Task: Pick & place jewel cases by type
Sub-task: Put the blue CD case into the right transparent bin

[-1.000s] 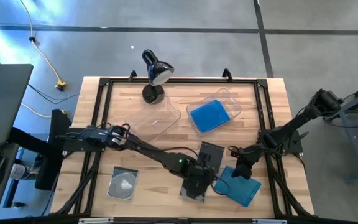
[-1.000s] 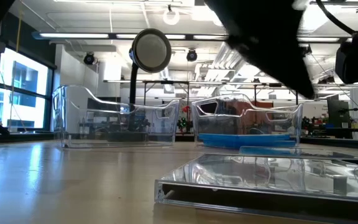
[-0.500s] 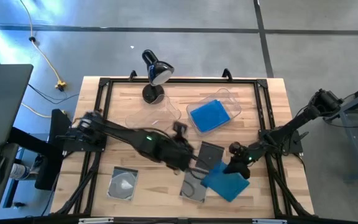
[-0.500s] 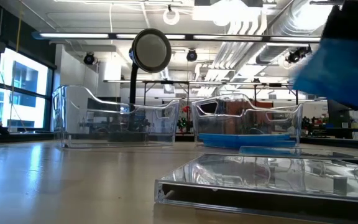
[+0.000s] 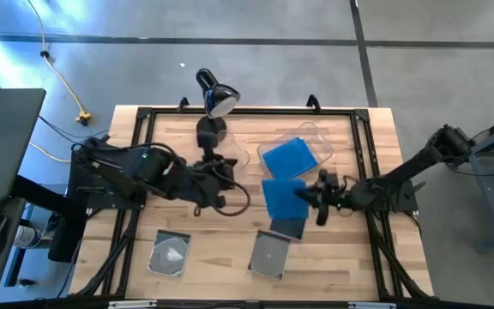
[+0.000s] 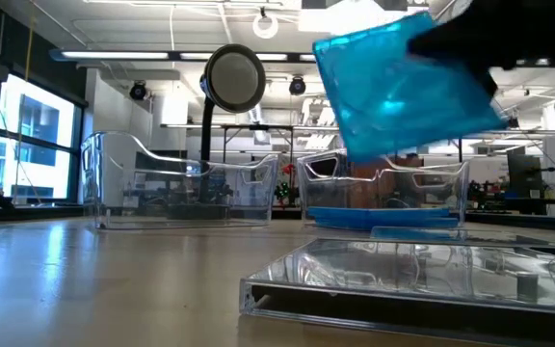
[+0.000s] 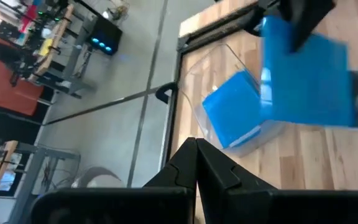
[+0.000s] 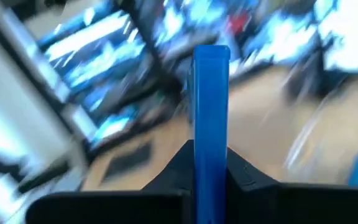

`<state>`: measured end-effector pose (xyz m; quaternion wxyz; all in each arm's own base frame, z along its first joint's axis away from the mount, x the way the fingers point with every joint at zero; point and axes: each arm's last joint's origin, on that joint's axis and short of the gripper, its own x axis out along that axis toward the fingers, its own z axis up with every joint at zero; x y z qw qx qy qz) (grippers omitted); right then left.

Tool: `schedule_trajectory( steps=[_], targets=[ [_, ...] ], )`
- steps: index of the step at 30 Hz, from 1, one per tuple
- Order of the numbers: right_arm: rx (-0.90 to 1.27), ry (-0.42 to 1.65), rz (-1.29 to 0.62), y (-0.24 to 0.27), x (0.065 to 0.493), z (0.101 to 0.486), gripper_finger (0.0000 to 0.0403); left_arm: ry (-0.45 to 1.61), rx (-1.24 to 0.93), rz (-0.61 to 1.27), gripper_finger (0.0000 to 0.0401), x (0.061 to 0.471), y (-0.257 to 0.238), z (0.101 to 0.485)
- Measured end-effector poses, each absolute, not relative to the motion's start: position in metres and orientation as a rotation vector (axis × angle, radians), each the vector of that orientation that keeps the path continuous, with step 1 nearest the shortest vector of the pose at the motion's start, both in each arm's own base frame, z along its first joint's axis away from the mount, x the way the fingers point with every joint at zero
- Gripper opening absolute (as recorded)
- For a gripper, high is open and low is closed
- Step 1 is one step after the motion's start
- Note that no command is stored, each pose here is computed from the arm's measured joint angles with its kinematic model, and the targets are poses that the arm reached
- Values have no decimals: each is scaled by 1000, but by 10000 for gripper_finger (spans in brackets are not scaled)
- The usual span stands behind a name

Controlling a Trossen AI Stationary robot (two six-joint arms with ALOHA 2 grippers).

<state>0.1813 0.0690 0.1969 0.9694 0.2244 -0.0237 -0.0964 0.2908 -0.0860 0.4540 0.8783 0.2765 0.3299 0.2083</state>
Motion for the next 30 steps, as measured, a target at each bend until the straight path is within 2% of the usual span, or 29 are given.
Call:
schedule_trajectory(
  steps=[7,12,18,24,30],
  targets=[
    [363,-334,-513,41,180,226,17,675,574,449,0,280,-82,461],
    [265,-273,-982,21,175,224,16,691,589,454,0,277,-81,461],
    [351,-215,-955,5,188,198,16,697,604,477,0,276,-80,461],
    [438,-241,-1145,-14,195,174,16,696,604,477,0,276,-80,461],
    [513,-234,-1159,-24,203,154,16,696,604,478,0,277,-80,461]
  ],
)
